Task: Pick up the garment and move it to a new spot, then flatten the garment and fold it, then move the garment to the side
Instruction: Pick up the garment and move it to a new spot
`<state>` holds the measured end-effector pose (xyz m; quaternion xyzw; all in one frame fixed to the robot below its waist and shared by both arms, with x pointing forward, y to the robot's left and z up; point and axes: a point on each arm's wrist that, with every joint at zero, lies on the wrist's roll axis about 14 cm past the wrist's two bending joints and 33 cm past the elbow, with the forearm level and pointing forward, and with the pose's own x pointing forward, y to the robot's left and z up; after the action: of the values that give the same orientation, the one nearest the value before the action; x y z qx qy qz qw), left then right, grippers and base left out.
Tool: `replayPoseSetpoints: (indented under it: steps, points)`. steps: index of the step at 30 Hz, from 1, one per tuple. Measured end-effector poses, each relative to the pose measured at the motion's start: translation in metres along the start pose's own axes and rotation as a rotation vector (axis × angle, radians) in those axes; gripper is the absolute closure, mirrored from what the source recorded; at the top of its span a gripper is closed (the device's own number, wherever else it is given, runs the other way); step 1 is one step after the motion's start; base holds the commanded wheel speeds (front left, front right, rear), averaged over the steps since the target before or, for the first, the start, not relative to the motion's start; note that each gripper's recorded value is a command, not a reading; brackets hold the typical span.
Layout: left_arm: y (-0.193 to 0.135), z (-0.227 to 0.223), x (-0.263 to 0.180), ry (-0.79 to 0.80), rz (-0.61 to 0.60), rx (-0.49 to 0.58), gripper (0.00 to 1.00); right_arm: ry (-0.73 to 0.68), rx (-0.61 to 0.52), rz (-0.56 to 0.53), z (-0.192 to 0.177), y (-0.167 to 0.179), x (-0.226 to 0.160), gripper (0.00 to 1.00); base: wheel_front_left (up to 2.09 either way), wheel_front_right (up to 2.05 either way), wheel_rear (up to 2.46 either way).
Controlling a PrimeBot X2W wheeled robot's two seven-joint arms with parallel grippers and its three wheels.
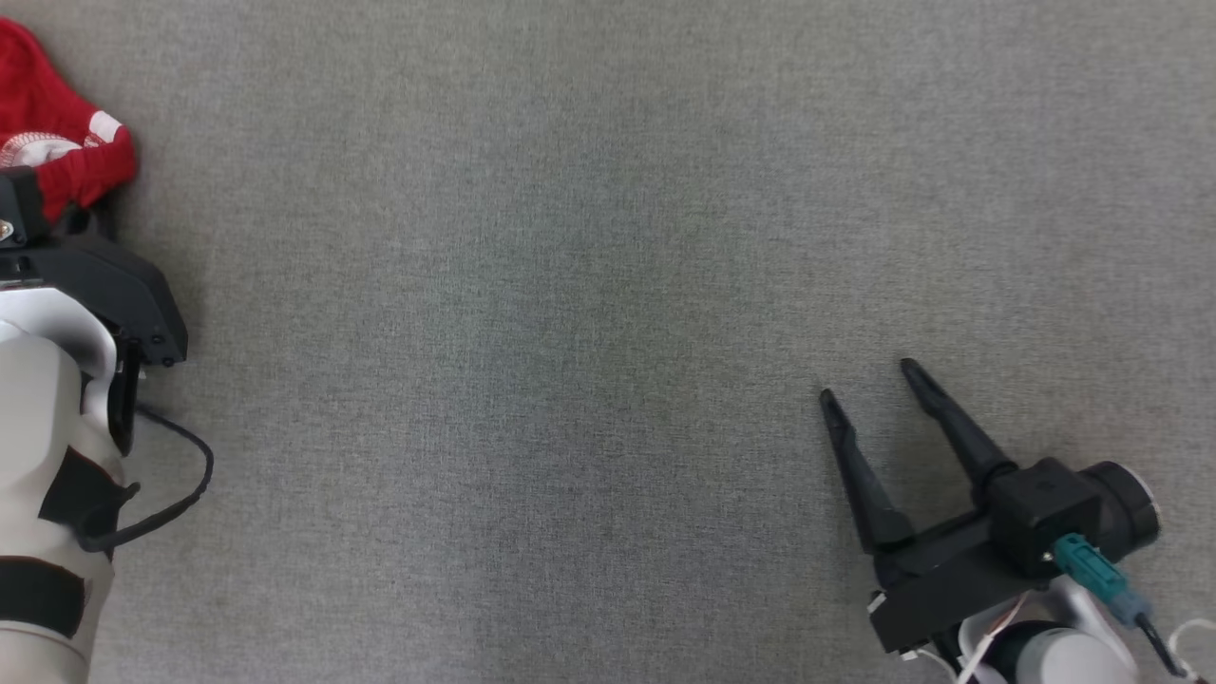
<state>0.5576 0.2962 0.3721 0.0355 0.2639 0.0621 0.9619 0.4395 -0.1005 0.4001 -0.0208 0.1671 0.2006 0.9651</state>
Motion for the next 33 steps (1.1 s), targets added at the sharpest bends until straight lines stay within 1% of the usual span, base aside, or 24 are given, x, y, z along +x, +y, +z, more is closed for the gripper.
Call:
replayPoseSetpoints:
  steps: [4, 7, 8, 9, 11, 14, 17, 20, 25, 26, 28, 29, 33]
  points:
    - [0.000, 0.022, -0.007, -0.071, -0.022, 0.018, 1.00, -0.022, 0.016, 0.006, 0.004, 0.006, -0.003, 0.00, 0.00, 0.00, 0.00]
    - [0.000, 0.056, -0.018, -0.172, -0.042, 0.018, 1.00, -0.049, 0.026, 0.009, 0.011, 0.011, -0.006, 0.00, 0.00, 0.00, 0.00]
    - [0.002, 0.071, -0.023, -0.209, -0.043, 0.021, 1.00, -0.062, 0.032, 0.009, 0.015, 0.013, -0.008, 0.00, 0.00, 0.00, 0.00]
    - [0.004, 0.104, -0.036, -0.290, -0.054, 0.025, 1.00, -0.088, 0.044, 0.010, 0.022, 0.018, -0.012, 0.00, 0.00, 0.00, 0.00]
    - [-0.002, 0.135, -0.051, -0.365, -0.076, 0.037, 1.00, -0.118, 0.055, 0.007, 0.030, 0.022, -0.017, 0.00, 0.00, 0.00, 0.00]
    - [-0.026, 0.187, -0.080, -0.485, -0.156, 0.038, 1.00, -0.149, 0.066, -0.008, 0.037, 0.025, -0.028, 0.00, 0.00, 0.00, 0.00]
    - [-0.048, 0.240, -0.120, -0.610, -0.235, 0.048, 1.00, -0.191, 0.073, -0.034, 0.046, 0.024, -0.041, 0.00, 0.00, 0.00, 0.00]
    - [-0.077, 0.279, -0.165, -0.714, -0.337, 0.057, 1.00, -0.229, 0.077, -0.065, 0.055, 0.021, -0.056, 0.00, 0.00, 0.00, 0.00]
    - [-0.135, 0.332, -0.242, -0.886, -0.546, 0.025, 1.00, -0.275, 0.070, -0.153, 0.064, 0.002, -0.086, 0.00, 0.00, 0.00, 0.00]
    - [-0.163, 0.344, -0.268, -0.945, -0.632, -0.026, 1.00, -0.287, 0.074, -0.201, 0.064, -0.008, -0.100, 0.00, 0.00, 0.00, 0.00]
    - [-0.196, 0.343, -0.286, -0.962, -0.726, -0.093, 1.00, -0.294, 0.078, -0.251, 0.062, -0.019, -0.115, 0.00, 0.00, 0.00, 0.00]
    - [-0.213, 0.337, -0.291, -0.955, -0.771, -0.109, 1.00, -0.295, 0.078, -0.273, 0.061, -0.024, -0.121, 0.00, 0.00, 0.00, 0.00]
    - [-0.277, 0.300, -0.303, -0.880, -0.924, -0.185, 1.00, -0.296, 0.089, -0.352, 0.055, -0.039, -0.146, 0.00, 0.00, 0.00, 0.00]
